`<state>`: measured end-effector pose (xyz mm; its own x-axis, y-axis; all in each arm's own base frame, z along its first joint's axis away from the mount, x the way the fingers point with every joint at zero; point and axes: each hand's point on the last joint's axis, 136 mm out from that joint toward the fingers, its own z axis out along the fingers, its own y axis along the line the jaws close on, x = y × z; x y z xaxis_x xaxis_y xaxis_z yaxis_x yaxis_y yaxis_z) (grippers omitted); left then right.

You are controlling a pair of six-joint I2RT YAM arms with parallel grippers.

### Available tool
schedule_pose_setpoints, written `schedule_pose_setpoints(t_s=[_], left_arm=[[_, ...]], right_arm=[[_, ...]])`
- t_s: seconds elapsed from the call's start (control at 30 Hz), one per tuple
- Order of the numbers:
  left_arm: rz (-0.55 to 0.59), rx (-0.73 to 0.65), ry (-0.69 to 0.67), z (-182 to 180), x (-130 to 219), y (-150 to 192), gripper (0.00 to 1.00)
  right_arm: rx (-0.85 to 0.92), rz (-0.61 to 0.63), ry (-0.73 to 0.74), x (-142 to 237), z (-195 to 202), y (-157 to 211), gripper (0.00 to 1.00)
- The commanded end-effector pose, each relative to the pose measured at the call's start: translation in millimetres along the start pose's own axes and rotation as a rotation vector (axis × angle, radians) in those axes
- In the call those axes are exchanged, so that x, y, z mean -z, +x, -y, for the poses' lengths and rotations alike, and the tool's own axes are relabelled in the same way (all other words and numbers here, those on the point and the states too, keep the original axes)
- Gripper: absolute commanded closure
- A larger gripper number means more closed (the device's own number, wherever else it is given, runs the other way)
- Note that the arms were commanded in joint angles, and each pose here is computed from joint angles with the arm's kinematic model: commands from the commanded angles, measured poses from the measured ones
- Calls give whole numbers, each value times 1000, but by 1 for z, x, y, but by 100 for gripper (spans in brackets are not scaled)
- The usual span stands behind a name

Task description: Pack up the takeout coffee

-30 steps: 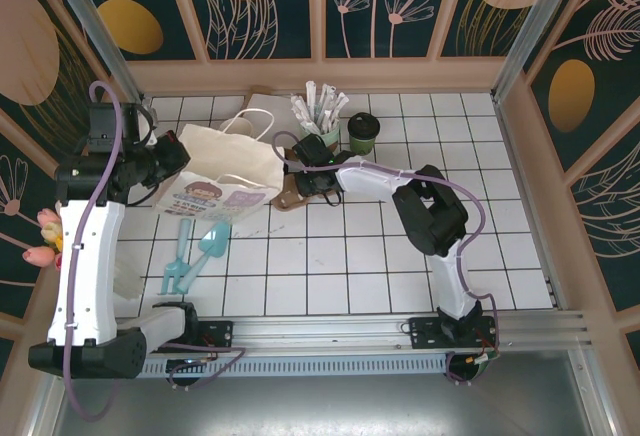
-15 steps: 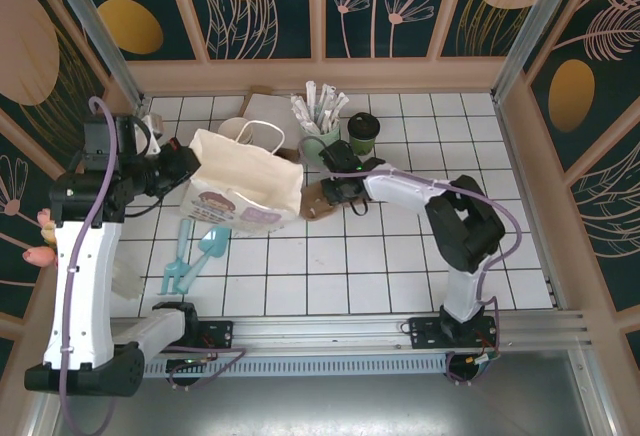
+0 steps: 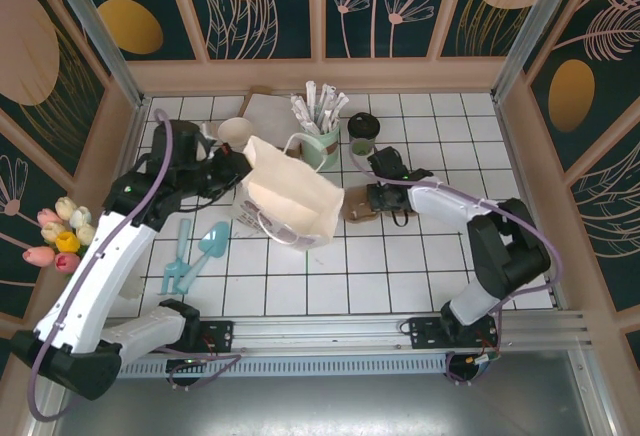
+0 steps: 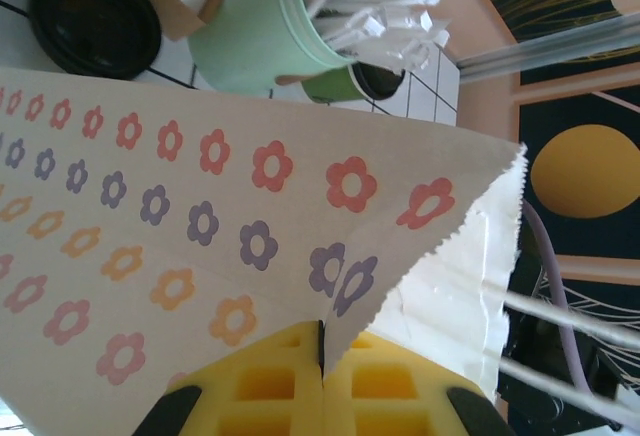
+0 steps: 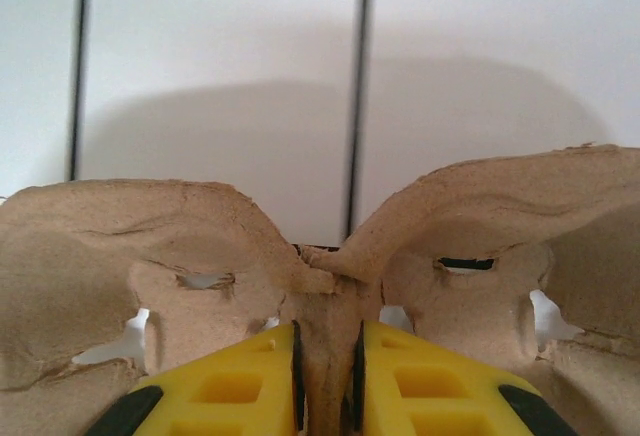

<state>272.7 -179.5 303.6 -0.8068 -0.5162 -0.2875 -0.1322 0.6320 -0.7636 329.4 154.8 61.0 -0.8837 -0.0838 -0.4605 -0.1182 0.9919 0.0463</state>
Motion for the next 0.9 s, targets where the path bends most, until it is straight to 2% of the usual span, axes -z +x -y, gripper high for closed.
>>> schedule_pose_setpoints(t_s=[0.0, 0.23, 0.37, 0.43, 0.5, 0.6, 0.77, 0.87], left_arm=[[5, 34, 8, 16, -26, 2, 100], [14, 53, -148, -13, -44, 4, 100], [-13, -48, -212, -27, -46, 7, 77], [-20, -169, -205, -20, -40, 5, 65], [-11, -324, -192, -8, -28, -2, 43], [42, -568, -195, 8, -11, -17, 26], [86, -981, -86, 48, -10, -28, 17], [49, -1227, 1, 60, -23, -19, 14]], right_arm=[[-38, 22, 30, 9, 16, 0, 80], [-46, 27, 16, 9, 16, -2, 79], [-49, 35, 3, 12, 13, -4, 79], [-45, 42, 0, 13, 13, -6, 78], [-42, 42, -4, 14, 12, -6, 78], [-42, 47, -12, 13, 11, -7, 78], [-48, 63, -27, 14, 7, -12, 78], [-50, 73, -34, 15, 6, -14, 78]])
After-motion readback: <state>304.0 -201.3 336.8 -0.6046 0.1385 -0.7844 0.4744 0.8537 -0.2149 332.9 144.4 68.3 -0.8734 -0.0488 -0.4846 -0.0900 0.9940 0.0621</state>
